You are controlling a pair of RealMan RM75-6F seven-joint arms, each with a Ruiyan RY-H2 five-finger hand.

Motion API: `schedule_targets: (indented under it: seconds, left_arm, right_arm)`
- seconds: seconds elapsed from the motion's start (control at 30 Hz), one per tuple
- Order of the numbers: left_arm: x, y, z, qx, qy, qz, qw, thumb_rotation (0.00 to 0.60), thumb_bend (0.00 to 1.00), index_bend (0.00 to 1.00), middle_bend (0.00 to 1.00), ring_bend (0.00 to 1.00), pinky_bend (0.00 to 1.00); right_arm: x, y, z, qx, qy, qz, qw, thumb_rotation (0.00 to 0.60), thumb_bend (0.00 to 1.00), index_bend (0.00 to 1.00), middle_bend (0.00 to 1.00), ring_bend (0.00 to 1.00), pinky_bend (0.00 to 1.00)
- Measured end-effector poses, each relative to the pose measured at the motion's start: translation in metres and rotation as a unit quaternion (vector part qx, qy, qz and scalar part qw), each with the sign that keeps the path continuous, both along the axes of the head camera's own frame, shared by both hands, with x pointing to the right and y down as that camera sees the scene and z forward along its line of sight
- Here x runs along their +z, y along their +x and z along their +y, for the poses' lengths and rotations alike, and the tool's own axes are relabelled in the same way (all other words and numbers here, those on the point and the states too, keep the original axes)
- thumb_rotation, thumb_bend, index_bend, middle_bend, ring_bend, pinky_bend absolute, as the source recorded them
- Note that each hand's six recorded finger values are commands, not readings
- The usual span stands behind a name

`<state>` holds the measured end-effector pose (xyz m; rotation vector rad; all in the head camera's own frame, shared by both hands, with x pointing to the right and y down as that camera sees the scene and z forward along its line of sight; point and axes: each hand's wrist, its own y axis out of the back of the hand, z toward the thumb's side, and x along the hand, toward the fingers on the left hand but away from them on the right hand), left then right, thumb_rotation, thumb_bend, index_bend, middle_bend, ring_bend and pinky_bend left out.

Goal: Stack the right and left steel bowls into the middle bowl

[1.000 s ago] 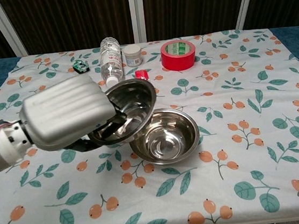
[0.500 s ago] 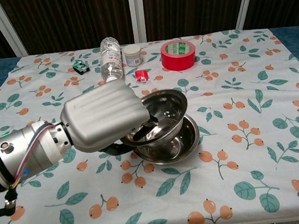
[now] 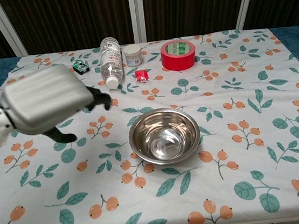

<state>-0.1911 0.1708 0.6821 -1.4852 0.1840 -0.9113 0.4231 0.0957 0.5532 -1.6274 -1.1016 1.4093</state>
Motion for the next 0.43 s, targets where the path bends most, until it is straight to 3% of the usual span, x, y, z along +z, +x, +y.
schedule_targets:
  seconds: [0.1, 0.2, 0.27, 0.33, 0.43]
  left_arm:
    - [-0.007, -0.041, -0.01, -0.076, 0.0, -0.009, 0.9971, 0.6, 0.11, 0.32, 0.36, 0.48, 0.66]
    - [-0.012, -0.07, -0.014, -0.139, -0.016, 0.006, 0.9901, 0.6, 0.08, 0.24, 0.21, 0.23, 0.41]
    - [-0.014, -0.087, -0.014, -0.177, -0.03, 0.022, 0.9834, 0.6, 0.06, 0.22, 0.16, 0.16, 0.3]
    - [-0.016, -0.108, -0.012, -0.222, -0.045, 0.044, 0.9731, 0.6, 0.04, 0.22, 0.15, 0.15, 0.28]
    - [-0.019, -0.14, -0.008, -0.276, -0.053, 0.066, 0.9575, 0.6, 0.04, 0.22, 0.15, 0.15, 0.27]
  right_arm:
    - [0.005, -0.002, 0.006, -0.012, 0.001, 0.007, 0.9999, 0.6, 0.0, 0.25, 0.35, 0.58, 0.71]
    - [0.015, -0.005, 0.018, -0.033, 0.002, 0.019, 0.9993, 0.6, 0.0, 0.25, 0.23, 0.24, 0.37]
    - [0.022, -0.006, 0.026, -0.045, 0.006, 0.029, 0.9985, 0.6, 0.0, 0.23, 0.14, 0.08, 0.17]
    - [0.03, -0.006, 0.037, -0.054, 0.01, 0.041, 0.9976, 0.6, 0.0, 0.19, 0.09, 0.02, 0.05]
    - [0.041, -0.002, 0.05, -0.06, 0.012, 0.061, 0.9963, 0.6, 0.0, 0.14, 0.05, 0.0, 0.0]
